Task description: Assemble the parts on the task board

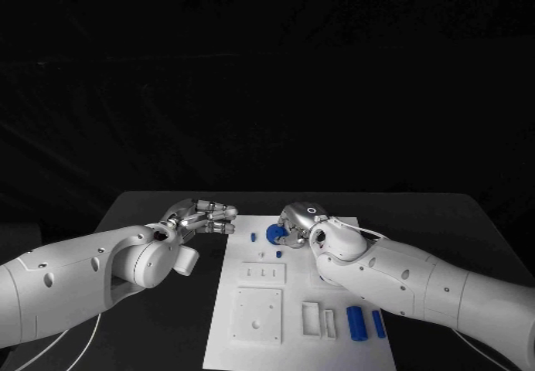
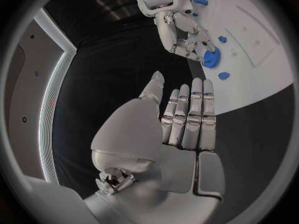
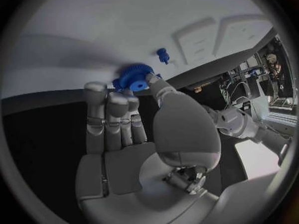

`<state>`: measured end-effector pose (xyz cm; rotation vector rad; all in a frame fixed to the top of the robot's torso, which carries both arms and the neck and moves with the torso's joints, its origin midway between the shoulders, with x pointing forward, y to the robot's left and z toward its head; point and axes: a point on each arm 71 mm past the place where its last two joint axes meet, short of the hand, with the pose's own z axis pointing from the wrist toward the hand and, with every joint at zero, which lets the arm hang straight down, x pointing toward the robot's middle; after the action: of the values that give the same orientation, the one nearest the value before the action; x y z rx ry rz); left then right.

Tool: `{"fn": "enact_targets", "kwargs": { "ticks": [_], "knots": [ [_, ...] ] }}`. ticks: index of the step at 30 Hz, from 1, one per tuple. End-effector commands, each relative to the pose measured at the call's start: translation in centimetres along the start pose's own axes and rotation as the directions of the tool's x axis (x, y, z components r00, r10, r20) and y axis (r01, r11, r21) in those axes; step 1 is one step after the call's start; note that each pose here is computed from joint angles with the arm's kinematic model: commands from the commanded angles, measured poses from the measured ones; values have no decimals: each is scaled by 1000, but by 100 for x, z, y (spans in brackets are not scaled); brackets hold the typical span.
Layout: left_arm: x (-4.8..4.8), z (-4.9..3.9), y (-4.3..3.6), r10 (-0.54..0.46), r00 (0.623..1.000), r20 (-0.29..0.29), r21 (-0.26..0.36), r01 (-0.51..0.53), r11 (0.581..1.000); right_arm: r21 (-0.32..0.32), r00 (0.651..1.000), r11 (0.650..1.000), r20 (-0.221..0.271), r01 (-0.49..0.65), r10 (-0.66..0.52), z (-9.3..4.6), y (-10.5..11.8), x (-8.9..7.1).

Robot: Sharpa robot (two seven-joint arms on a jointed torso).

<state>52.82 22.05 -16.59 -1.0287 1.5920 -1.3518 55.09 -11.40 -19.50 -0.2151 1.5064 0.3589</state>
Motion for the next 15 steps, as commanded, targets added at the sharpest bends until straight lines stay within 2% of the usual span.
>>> {"fn": "enact_targets", "kwargs": {
  "ticks": [1,9,15],
  "knots": [
    [22,5,-15,-1,1000,-16,7,1,1000,3,1000,1000,-29,9,-9,-1,7,44],
    [22,6,-14,-1,1000,-18,6,1,1000,4,999,1000,-36,-14,15,9,22,56],
    [18,8,-12,-1,1000,-17,5,1,1000,11,997,999,-66,-36,36,9,14,79]
  ]
}}
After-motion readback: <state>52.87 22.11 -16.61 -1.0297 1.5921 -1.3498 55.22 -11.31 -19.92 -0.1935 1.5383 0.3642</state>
